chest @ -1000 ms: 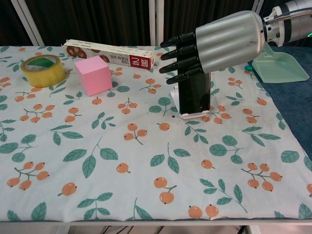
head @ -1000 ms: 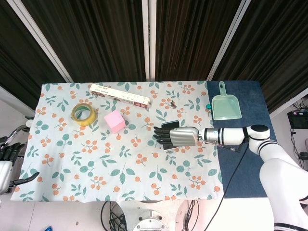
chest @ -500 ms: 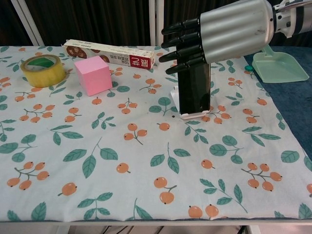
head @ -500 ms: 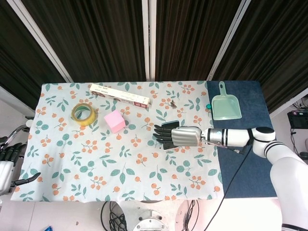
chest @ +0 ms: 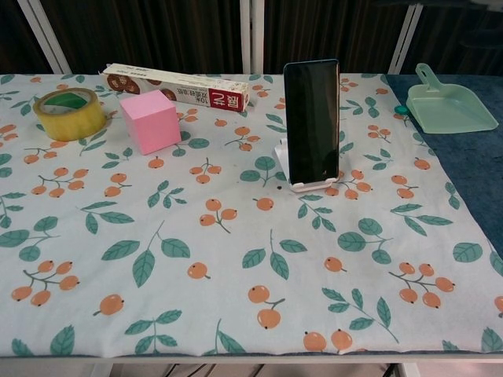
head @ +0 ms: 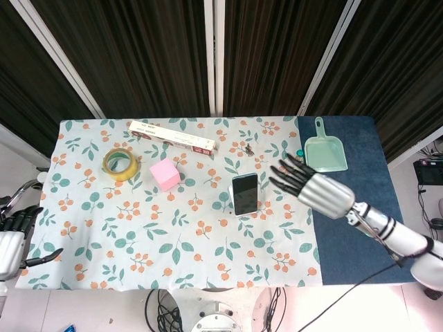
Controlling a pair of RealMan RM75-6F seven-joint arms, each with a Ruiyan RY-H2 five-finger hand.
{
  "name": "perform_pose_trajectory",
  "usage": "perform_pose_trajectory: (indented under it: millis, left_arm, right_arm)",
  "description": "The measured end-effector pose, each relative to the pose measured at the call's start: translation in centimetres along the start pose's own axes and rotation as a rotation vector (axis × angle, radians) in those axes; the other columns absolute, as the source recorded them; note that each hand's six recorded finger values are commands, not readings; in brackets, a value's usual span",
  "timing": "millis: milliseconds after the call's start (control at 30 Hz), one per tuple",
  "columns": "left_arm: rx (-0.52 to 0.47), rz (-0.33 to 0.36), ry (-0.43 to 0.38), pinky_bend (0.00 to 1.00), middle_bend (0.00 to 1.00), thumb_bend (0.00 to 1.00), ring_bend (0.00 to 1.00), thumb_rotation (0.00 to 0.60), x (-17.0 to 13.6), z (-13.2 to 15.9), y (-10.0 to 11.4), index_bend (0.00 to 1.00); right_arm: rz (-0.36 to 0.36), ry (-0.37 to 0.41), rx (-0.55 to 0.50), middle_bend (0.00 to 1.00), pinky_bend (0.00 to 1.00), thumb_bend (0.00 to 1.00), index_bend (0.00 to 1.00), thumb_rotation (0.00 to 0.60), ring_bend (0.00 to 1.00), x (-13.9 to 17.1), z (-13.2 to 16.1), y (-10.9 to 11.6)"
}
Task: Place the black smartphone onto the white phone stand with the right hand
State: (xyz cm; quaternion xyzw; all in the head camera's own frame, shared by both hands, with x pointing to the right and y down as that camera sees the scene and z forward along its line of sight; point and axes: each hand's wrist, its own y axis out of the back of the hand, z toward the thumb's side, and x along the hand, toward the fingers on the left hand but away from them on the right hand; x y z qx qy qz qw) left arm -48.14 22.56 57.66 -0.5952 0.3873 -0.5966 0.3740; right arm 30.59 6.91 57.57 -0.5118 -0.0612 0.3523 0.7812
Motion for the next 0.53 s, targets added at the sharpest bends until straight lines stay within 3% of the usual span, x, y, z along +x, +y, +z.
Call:
perform_pose_trajectory:
  millis: [67, 200, 333, 433, 533]
  left_arm:
    - [-0.004, -0.004, -0.008, 0.24, 0.12, 0.03, 0.14, 0.291, 0.0, 0.4, 0.0, 0.13]
    - [0.0, -0.014, -0.028, 0.24, 0.12, 0.03, 0.14, 0.29, 0.0, 1.1, 0.0, 0.13]
    - [0.014, -0.022, -0.04, 0.24, 0.12, 0.03, 0.14, 0.288, 0.1, 1.4, 0.2, 0.13]
    - [0.02, -0.01, -0.052, 0.24, 0.11, 0.03, 0.14, 0.288, 0.2, 1.6, 0.5, 0.13]
    - [0.017, 0.007, -0.07, 0.24, 0.1, 0.03, 0.14, 0.289, 0.5, 2.1, 0.7, 0.13]
  right_arm:
    - [0.059, -0.14, -0.129, 0.0, 0.0, 0.41, 0.0, 0.6, 0.0, 3.0, -0.5, -0.8]
    - [0.168, -0.476, -0.453, 0.0, 0.0, 0.35, 0.0, 0.6, 0.0, 10.7, -0.3, -2.4]
    - [0.234, -0.765, -0.705, 0.0, 0.0, 0.33, 0.0, 0.6, 0.0, 17.5, 1.2, -3.4]
    - [0.281, -0.916, -0.831, 0.0, 0.0, 0.33, 0.0, 0.6, 0.0, 21.4, 3.0, -3.9]
    - [0.294, -0.972, -0.872, 0.0, 0.0, 0.33, 0.0, 0.6, 0.0, 23.0, 4.2, -3.9]
